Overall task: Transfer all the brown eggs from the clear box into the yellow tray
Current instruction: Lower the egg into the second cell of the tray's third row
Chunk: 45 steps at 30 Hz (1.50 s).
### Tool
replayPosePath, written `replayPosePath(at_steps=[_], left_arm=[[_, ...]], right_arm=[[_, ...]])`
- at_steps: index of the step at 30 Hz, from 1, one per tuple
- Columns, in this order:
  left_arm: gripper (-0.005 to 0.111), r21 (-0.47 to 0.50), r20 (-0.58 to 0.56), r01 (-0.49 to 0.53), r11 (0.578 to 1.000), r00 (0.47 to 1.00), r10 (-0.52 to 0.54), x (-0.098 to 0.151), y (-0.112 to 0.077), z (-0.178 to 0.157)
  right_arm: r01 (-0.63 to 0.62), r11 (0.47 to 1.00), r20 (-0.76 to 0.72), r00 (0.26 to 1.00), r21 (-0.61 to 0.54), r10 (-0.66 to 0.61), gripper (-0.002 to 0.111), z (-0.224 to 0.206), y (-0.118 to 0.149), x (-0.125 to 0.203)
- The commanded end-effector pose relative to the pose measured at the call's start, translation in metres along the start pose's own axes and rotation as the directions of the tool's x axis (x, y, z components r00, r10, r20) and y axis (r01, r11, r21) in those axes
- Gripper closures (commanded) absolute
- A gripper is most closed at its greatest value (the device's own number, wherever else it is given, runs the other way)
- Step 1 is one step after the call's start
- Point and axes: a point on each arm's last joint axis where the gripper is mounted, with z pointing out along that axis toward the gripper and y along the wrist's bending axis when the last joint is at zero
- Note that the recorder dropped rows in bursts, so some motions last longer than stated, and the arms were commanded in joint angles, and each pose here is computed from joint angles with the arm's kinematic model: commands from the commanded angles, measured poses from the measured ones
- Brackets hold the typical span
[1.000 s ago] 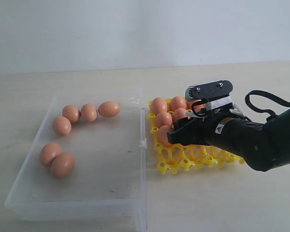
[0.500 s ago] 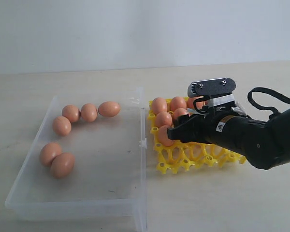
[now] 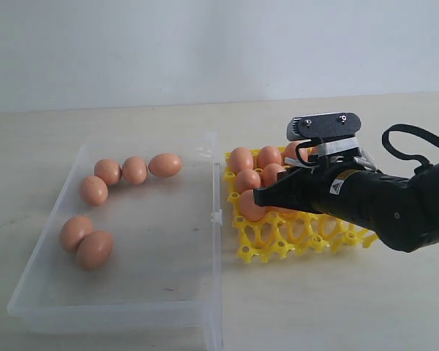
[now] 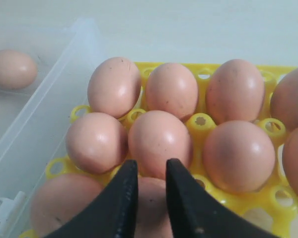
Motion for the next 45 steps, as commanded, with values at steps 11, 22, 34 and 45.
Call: replayPosePath(at_steps=[11,22,34,45], left_arm=[[0.107,0.006,0.016,0.007,1.0,1.0,-0.007,-0.002,0.0,-0.001],[0.107,0.006,0.016,0.007,1.0,1.0,-0.007,-0.002,0.0,-0.001],[0.107,0.006,0.016,0.007,1.0,1.0,-0.007,-0.002,0.0,-0.001],[0.107,0.006,0.016,0.007,1.0,1.0,-0.007,-0.002,0.0,-0.001]], right_arm=[[0.018,1.0,0.018,1.0,-0.001,-0.018,0.051,0.001,-0.001,-0.002],[0.022,1.0,0.031,0.999,0.006,-0.022,0.049,0.005,-0.002,0.0],[0.025,1.0,-0.016,1.0,0.012,-0.025,0.049,0.013,-0.003,0.01],[0.033,0.999,-0.037,0.999,0.007,-0.033,0.077,0.022,-0.001,0.005]])
